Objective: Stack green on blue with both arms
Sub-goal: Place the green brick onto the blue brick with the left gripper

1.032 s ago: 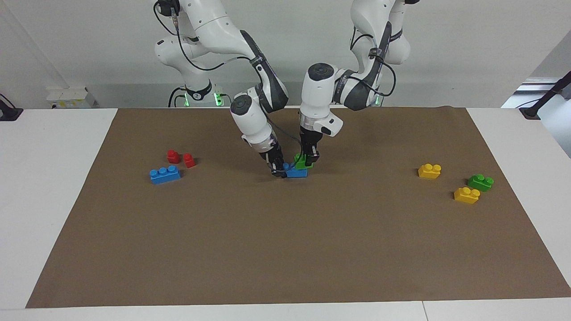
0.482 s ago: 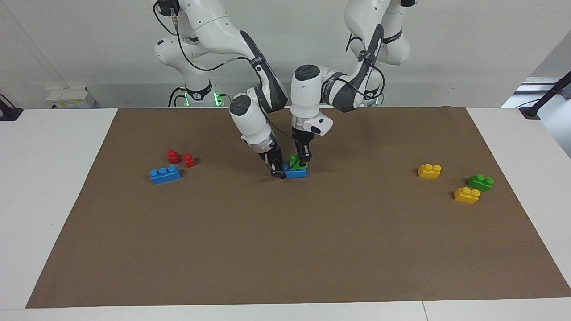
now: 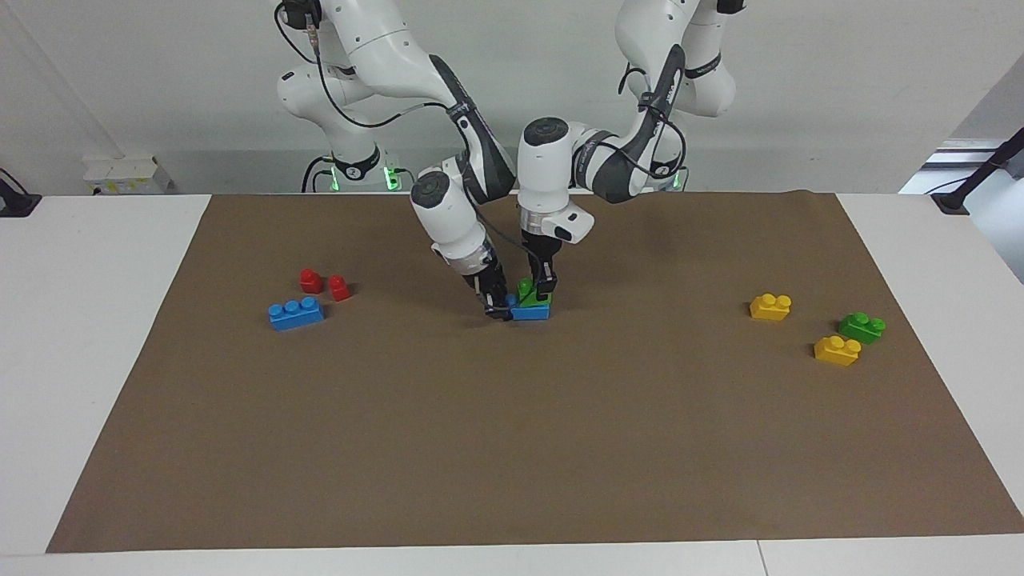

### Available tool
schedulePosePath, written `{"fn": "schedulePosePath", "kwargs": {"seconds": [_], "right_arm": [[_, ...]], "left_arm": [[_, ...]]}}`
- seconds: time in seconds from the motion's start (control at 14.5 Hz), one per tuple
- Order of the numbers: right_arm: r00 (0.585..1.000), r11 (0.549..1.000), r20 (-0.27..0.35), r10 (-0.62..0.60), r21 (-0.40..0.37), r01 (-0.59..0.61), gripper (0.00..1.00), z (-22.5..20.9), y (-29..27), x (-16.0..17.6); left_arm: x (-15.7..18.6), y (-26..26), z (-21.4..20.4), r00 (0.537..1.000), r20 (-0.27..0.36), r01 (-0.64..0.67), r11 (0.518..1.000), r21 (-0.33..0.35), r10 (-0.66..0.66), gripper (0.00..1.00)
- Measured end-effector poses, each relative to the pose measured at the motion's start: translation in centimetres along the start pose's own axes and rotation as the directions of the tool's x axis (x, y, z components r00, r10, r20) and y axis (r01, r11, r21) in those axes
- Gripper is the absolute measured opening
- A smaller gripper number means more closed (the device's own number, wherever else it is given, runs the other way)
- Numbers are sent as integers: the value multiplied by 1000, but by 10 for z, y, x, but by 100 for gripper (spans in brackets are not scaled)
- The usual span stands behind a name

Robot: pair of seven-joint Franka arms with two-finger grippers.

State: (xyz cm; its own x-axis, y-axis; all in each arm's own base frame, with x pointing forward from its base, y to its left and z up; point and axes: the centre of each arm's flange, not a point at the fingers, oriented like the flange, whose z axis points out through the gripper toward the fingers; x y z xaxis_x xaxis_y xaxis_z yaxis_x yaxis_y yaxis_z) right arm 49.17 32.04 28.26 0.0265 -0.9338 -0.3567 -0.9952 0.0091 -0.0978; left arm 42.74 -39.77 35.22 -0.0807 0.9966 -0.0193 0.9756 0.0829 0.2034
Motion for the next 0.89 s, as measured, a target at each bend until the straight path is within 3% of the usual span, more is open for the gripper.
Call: {"fn": "schedulePosePath", "kwargs": {"seconds": [0.07,0.34,0.41,0.48,0.62,0.89], "right_arm": [[1000,1000,0,-1,0,1,35,0,0,0],[1000,1000,0,2,1,-2,35,0,-1,1],[1000,1000,0,4,2,-4,35,-1,-2,2],[1000,1000,-2,8,2,-8,40,-1,-2,4],[1000,1000,-6,19,1,-19,44,0,-5,10],[999,999,0,50,-11,-50,85,-13,-24,27]], "left_arm": [[1,1,3,1000,-4,-2,1000,0,2,39],[4,2,19,1000,-20,-13,1000,12,13,80],[3,2,19,1000,-19,-21,1000,11,21,95],[3,3,17,999,-17,-30,1000,10,30,100],[4,4,14,999,-14,-50,999,5,50,100],[16,16,2,991,-30,-129,992,3,129,100]]}}
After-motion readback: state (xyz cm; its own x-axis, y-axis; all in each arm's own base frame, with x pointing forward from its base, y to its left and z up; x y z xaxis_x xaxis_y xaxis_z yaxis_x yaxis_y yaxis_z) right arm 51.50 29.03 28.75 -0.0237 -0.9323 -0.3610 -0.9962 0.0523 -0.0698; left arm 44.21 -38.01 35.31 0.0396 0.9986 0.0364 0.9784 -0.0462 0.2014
